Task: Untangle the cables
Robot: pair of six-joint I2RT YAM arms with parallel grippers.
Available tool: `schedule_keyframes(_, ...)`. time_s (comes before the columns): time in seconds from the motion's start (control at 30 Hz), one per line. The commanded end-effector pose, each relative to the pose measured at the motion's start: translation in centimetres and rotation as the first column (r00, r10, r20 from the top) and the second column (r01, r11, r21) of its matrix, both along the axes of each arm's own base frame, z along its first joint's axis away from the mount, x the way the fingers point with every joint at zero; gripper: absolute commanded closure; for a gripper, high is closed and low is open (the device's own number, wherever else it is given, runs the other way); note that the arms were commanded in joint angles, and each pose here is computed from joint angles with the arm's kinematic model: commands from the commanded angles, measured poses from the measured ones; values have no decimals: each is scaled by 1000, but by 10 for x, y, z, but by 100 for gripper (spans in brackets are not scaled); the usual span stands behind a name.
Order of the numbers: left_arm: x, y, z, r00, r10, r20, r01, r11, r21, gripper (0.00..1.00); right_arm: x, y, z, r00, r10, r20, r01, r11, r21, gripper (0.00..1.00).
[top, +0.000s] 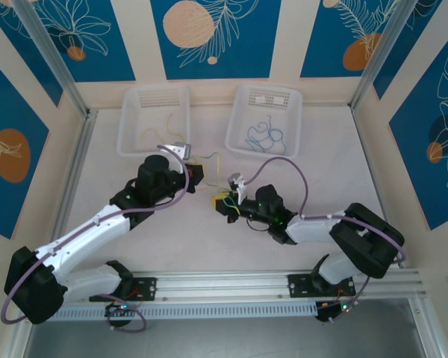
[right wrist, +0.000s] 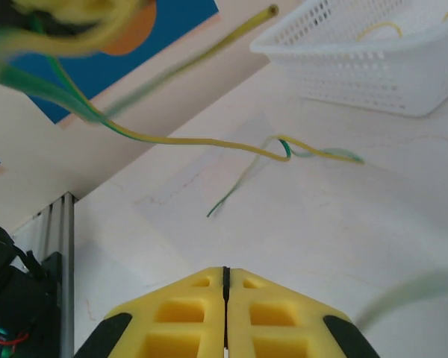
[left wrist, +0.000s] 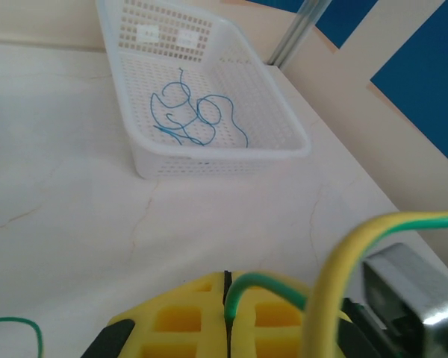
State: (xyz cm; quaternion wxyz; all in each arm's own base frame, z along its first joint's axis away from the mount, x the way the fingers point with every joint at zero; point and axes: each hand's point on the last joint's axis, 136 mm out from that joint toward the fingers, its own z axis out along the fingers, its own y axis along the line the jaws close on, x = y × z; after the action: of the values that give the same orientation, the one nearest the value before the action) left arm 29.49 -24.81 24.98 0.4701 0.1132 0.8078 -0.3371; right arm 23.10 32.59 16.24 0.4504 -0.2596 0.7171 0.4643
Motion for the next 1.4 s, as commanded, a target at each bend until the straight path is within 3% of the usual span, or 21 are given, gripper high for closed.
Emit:
schedule_keyframes(0.0, 4, 17, -10, 998, 66, 5, -66, 997, 49, 100, -12, -10, 16, 999, 21, 50, -21, 1000, -10, 100)
schedule_keyframes(0.17, 11, 33, -21, 990, 143, -6, -142, 985, 99, 100, -23, -44, 15, 999, 0, 37, 2, 999, -39, 100)
schedule_keyframes(0.37, 14, 51, -21, 979, 203, -3, -201, 973, 111, 100, -23, -98, 12, 993, -118, 10, 118, 992, -40, 100)
schedule_keyframes(0.6, 14, 49, -19, 984, 179, 0, -178, 979, 95, 100, -14, -139, 10, 970, -243, -28, 242, 970, -35, 100)
schedule_keyframes(0.83, 14, 36, -15, 992, 130, -10, -129, 990, 63, 100, -6, -129, 6, 976, -196, -98, 194, 981, -26, 100)
schedule_keyframes(1.07, 9, 31, -1, 995, 94, 31, -94, 995, -17, 100, 15, -100, 23, 978, -114, -176, 97, 990, -105, 100)
schedule_keyframes(1.23, 10, 32, 7, 996, 84, 39, -84, 996, -12, 100, 32, -94, 35, 978, -134, -160, 124, 990, -73, 100)
schedule_keyframes(1.37, 17, 45, 50, 994, 84, 73, -80, 995, -66, 100, 38, -90, 33, 973, -144, -181, 132, 988, -77, 100)
